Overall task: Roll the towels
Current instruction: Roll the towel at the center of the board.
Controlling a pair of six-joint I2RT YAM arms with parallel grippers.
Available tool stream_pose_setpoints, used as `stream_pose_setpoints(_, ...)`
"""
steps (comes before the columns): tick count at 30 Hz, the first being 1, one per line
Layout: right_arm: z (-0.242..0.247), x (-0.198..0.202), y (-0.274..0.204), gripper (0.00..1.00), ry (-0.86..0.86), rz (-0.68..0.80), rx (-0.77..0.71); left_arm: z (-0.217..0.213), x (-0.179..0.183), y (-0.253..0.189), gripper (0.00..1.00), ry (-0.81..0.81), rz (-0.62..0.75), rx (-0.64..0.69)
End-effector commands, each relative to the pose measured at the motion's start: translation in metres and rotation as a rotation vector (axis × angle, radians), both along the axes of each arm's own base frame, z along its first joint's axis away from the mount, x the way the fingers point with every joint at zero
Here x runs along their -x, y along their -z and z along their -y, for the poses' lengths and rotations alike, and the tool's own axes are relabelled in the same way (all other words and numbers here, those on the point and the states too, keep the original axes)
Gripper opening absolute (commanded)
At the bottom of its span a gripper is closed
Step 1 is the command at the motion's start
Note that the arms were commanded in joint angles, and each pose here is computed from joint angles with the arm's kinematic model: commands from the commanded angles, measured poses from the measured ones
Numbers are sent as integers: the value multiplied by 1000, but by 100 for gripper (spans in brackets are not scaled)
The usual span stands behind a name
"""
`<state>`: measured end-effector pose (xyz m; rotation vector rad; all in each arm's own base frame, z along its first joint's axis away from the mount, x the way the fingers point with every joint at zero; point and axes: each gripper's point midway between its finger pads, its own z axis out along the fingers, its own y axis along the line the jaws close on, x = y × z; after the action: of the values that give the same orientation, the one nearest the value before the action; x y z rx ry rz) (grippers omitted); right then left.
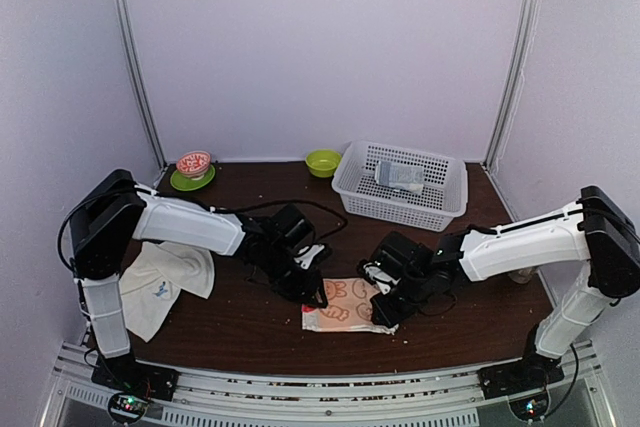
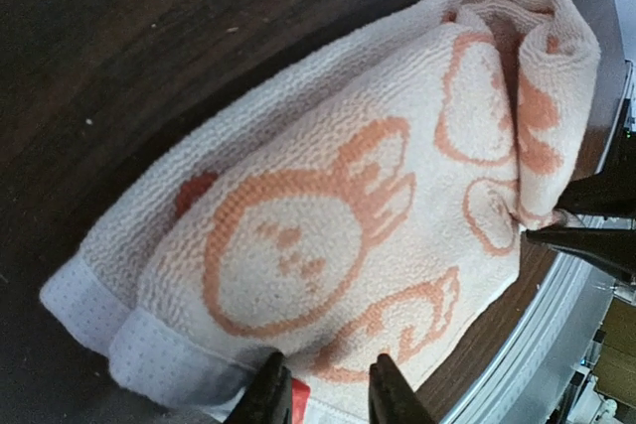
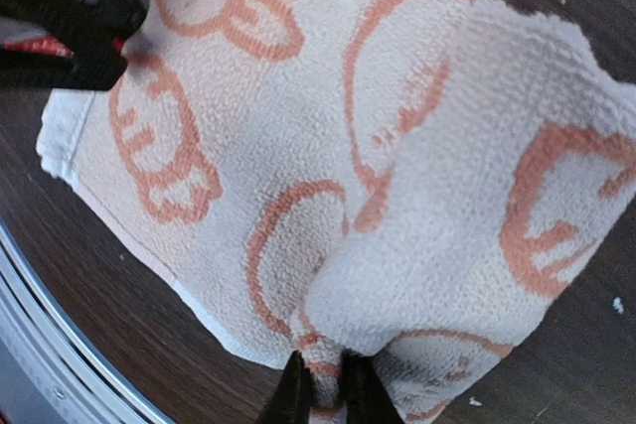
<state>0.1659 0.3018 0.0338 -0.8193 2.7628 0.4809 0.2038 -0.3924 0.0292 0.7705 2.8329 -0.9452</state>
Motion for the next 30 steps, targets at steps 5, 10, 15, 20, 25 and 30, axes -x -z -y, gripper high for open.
stream_pose_setpoints(5, -6, -18, -10, 22, 152, 31, -121, 7, -6, -47, 30, 22, 87, 72)
stream_pose_setpoints(10, -11, -23, -10, 30, 184, 15, -161, 15, -9, -59, 30, 30, 95, 111)
stream_pose_setpoints(15, -9, -26, -11, 48, 227, 11, -221, 36, -11, -76, 31, 47, 88, 215)
stream_pose_setpoints(20, -5, -28, -6, 57, 251, 2, -262, 65, -21, -85, 30, 53, 74, 318)
stream_pose_setpoints(25, -6, -28, -3, 62, 244, 2, -278, 88, -25, -89, 29, 59, 22, 410)
stream_pose_setpoints(30, -7, -28, -2, 64, 229, 3, -277, 100, -30, -87, 29, 65, 4, 437)
